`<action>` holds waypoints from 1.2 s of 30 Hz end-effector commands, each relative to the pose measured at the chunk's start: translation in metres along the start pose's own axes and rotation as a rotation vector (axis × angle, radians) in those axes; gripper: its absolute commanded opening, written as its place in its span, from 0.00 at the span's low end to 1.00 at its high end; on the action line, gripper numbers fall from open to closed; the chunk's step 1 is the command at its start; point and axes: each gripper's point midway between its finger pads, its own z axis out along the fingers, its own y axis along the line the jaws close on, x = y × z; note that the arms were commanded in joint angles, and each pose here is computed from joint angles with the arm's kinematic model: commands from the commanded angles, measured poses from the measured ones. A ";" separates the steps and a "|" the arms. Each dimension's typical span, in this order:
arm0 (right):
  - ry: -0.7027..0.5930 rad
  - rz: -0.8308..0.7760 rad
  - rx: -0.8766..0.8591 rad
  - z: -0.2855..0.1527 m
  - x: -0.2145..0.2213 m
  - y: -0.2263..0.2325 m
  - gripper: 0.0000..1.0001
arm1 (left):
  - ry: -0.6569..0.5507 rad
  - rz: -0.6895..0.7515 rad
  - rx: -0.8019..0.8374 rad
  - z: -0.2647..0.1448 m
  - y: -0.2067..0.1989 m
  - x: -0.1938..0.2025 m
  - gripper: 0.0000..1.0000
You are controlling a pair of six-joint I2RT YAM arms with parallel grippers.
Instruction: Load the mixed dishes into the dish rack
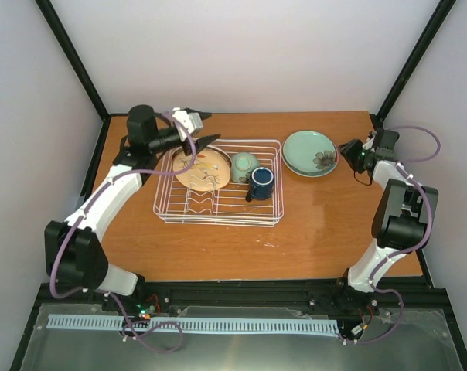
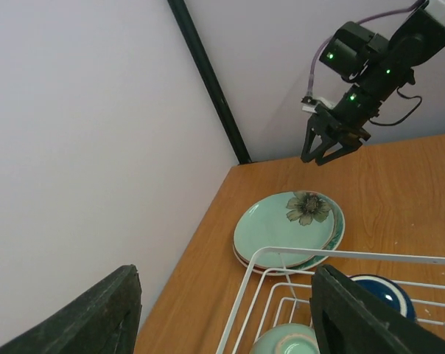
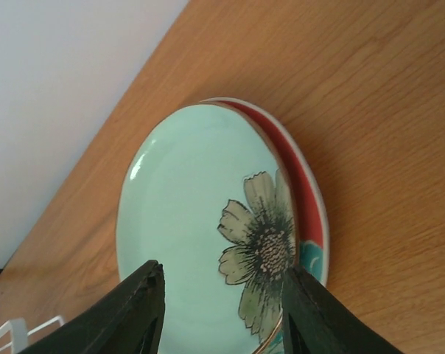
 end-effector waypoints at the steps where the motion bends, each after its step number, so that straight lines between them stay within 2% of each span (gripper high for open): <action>1: 0.082 -0.018 0.146 0.003 0.010 -0.014 0.42 | 0.061 -0.055 0.002 0.019 0.023 0.004 0.63; 6: 0.087 -0.067 0.197 0.005 0.010 -0.004 0.43 | 0.142 -0.210 0.057 0.044 0.038 0.030 0.62; 10: 0.118 -0.099 0.234 0.019 0.023 0.002 0.42 | 0.185 -0.273 0.081 0.056 0.045 0.044 0.62; 18: 0.157 -0.135 0.335 0.042 0.042 -0.002 0.40 | 0.261 -0.276 0.040 0.059 0.052 0.068 0.61; 26: 0.107 -0.140 0.384 0.035 0.034 -0.007 0.40 | 0.279 -0.298 0.053 0.064 0.051 0.080 0.61; 36: 0.151 -0.119 0.393 0.051 0.040 -0.016 0.40 | 0.294 -0.297 0.050 0.063 0.051 0.082 0.60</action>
